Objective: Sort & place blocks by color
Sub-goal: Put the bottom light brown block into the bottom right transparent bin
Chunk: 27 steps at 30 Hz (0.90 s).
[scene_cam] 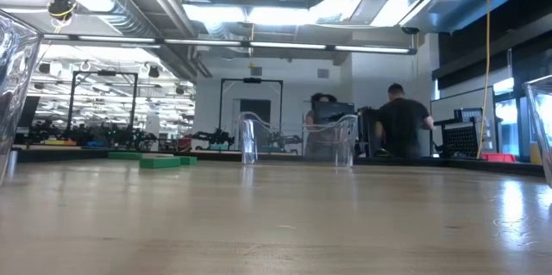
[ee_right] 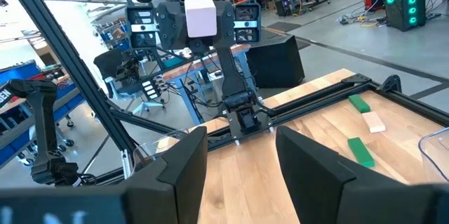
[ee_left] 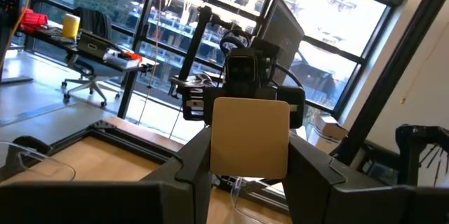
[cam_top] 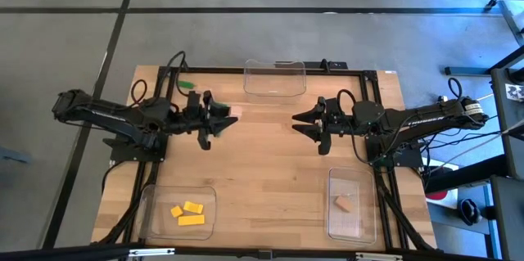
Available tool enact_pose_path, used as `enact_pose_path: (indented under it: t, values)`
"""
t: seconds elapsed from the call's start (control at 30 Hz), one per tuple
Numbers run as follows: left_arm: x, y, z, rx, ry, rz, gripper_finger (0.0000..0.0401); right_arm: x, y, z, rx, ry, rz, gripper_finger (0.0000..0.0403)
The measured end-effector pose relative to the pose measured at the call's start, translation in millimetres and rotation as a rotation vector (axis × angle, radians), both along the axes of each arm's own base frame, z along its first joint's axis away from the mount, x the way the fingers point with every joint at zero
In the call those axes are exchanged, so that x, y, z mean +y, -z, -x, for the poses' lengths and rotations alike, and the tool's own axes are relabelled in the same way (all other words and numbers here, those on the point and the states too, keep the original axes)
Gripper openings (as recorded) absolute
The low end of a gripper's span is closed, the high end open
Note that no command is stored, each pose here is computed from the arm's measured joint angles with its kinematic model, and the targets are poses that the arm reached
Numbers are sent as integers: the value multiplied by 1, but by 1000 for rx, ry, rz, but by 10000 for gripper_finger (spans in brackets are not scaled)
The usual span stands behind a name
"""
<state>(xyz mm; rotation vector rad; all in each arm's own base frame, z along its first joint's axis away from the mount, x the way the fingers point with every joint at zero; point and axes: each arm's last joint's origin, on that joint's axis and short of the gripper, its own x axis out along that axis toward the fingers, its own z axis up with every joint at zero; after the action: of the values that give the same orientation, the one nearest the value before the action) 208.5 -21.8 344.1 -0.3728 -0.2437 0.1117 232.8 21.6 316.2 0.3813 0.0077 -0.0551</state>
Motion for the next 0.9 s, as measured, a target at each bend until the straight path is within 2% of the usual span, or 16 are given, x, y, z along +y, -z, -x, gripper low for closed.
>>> enact_pose_path:
  t: [0.53, 0.77, 0.9]
  values:
    - [0, 3, -3, 17, -11, -22, 124, 0, -1, -1, -13, 1, -26, 175]
    - [-5, 18, -32, 108, -6, -31, 124, 4, 3, -24, -77, -32, 44, 175]
    - [-10, 18, -56, 152, 60, -51, 125, 6, 2, -45, -52, -35, 46, 175]
